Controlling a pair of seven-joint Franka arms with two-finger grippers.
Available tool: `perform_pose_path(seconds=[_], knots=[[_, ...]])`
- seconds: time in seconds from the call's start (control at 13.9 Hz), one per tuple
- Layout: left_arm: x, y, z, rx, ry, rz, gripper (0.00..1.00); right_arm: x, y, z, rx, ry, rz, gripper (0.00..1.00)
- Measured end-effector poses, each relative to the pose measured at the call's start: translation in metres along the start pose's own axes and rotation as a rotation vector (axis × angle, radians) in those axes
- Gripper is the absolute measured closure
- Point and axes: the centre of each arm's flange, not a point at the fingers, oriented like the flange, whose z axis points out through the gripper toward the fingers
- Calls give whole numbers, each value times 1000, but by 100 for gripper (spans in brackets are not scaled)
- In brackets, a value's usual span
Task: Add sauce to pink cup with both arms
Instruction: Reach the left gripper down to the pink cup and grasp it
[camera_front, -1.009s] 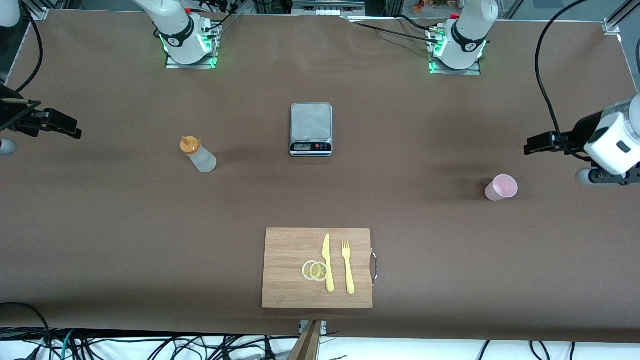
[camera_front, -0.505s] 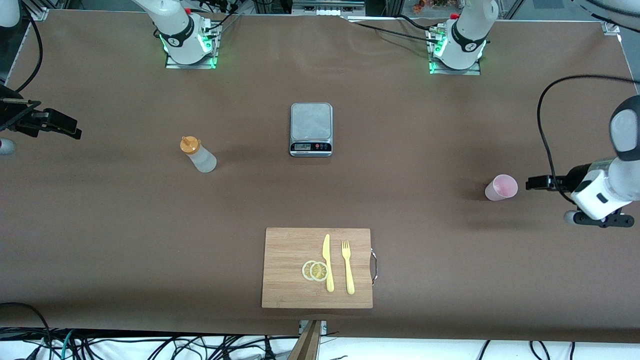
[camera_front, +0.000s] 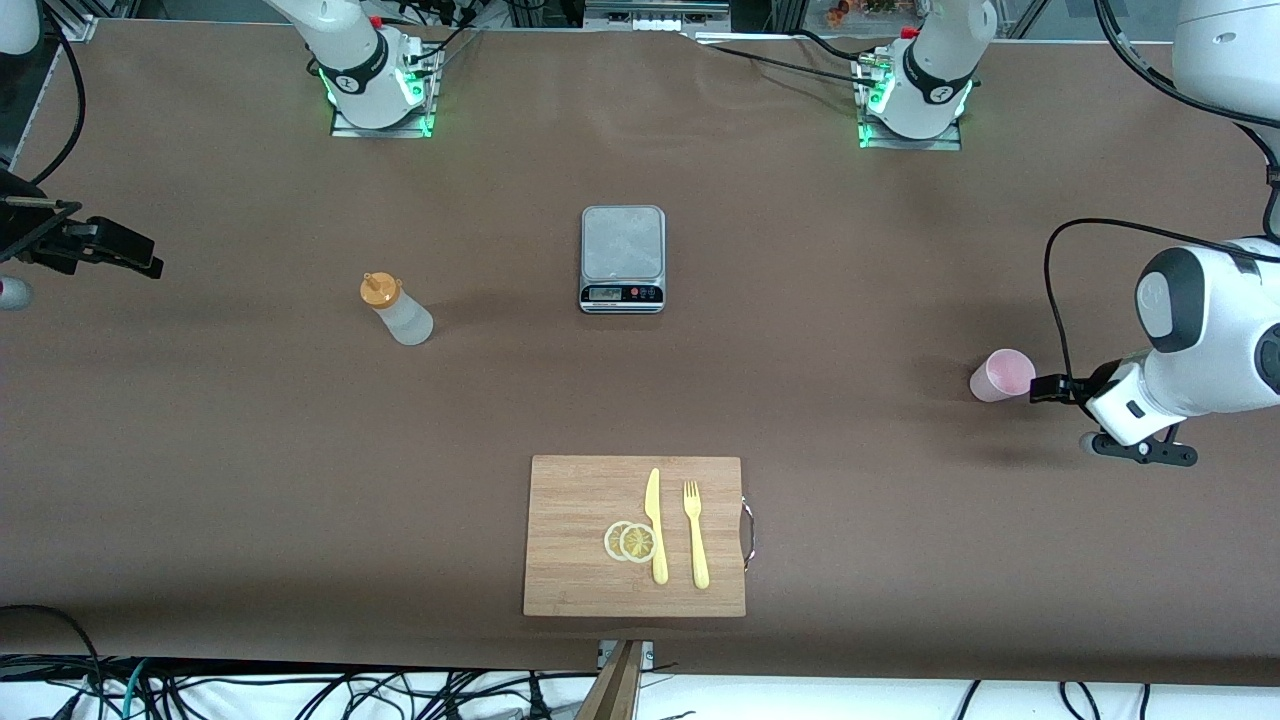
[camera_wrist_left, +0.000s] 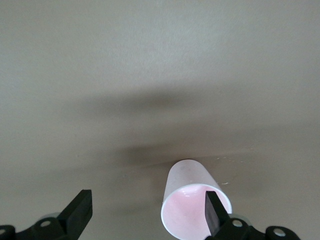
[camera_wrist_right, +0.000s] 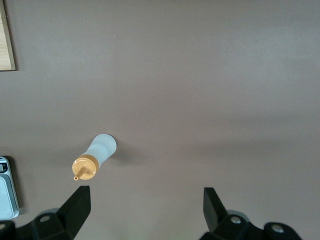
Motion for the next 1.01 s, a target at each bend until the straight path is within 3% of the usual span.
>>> perform_pose_path(seconds=[0.29,0.72,0.87,1.01], knots=[[-17,-8,38,-19,11,-18,3,0,0,0,0,0,0,0],[-33,-4,54,-54,-5,-45,4,0,0,0,0,0,0,0],[-37,-3,53,-56,-9,-45,8,0,0,0,0,0,0,0],[-38,-1,54,-57,-11,-44,29,0,0,0,0,0,0,0]])
